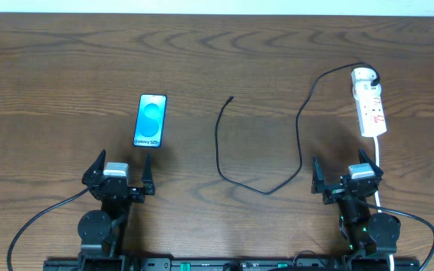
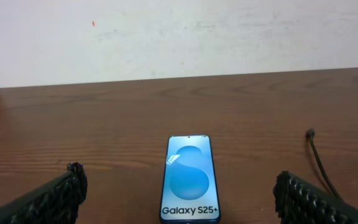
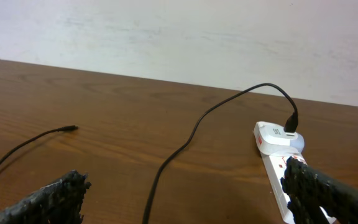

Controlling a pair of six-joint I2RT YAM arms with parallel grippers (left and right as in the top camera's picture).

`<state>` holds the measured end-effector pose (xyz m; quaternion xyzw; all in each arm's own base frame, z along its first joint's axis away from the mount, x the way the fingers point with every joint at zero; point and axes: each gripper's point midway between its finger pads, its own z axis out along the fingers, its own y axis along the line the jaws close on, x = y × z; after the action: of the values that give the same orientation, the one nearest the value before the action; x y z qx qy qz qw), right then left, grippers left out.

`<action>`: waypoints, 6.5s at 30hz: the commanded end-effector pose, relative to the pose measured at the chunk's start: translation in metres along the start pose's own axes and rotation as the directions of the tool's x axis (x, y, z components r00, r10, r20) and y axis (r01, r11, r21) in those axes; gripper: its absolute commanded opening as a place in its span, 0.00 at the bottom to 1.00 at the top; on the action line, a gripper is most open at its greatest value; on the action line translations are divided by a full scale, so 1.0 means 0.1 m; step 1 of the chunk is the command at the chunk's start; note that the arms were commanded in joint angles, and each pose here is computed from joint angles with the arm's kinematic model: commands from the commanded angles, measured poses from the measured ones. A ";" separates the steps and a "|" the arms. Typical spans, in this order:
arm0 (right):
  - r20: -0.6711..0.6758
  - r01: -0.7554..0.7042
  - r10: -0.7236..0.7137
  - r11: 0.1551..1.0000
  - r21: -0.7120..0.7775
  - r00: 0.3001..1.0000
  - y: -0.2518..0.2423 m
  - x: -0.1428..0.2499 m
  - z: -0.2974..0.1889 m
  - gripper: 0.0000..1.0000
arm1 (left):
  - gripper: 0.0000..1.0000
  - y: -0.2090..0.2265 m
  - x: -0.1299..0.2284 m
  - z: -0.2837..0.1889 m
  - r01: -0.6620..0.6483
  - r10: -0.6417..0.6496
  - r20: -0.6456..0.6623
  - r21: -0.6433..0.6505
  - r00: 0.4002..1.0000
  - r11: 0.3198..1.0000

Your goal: Plug charger to phone and switch on socket

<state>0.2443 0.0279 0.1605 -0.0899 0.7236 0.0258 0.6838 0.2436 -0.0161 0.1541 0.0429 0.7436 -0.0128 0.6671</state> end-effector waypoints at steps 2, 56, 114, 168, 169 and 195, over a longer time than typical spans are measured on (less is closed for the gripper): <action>0.003 0.007 -0.007 1.000 -0.002 1.000 0.01 0.00 0.00 0.99 | 0.98 0.00 0.16 0.02 -0.013 0.013 -0.041 -0.005 0.999 1.000; 0.003 0.007 -0.007 1.000 -0.002 1.000 0.01 0.00 0.00 0.99 | 0.98 0.00 0.16 0.02 -0.013 0.013 -0.041 -0.005 0.999 1.000; 0.004 0.006 -0.006 1.000 -0.013 1.000 0.03 0.00 0.00 0.99 | 0.98 0.00 0.17 0.02 -0.009 0.009 -0.042 -0.006 0.999 1.000; 0.070 -0.024 0.029 0.998 -0.065 0.997 0.10 -0.32 -0.06 0.99 | 0.98 -0.05 -0.32 0.02 0.155 -0.153 -0.061 0.026 0.986 0.988; 0.072 -0.024 0.028 0.998 -0.065 0.997 0.10 -0.34 -0.07 0.99 | 0.98 -0.05 -0.33 0.03 0.155 -0.153 -0.066 0.031 0.986 0.987; -0.257 -0.130 0.078 0.973 -0.192 0.963 0.20 -0.84 0.26 0.99 | 0.98 -0.30 -0.77 0.33 0.223 -0.164 -0.336 0.145 0.927 0.964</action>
<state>0.2642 0.0530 0.2249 -0.1194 0.7917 0.1043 0.5900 0.2769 -0.0426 0.2041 0.0184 0.8429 -0.1177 0.5248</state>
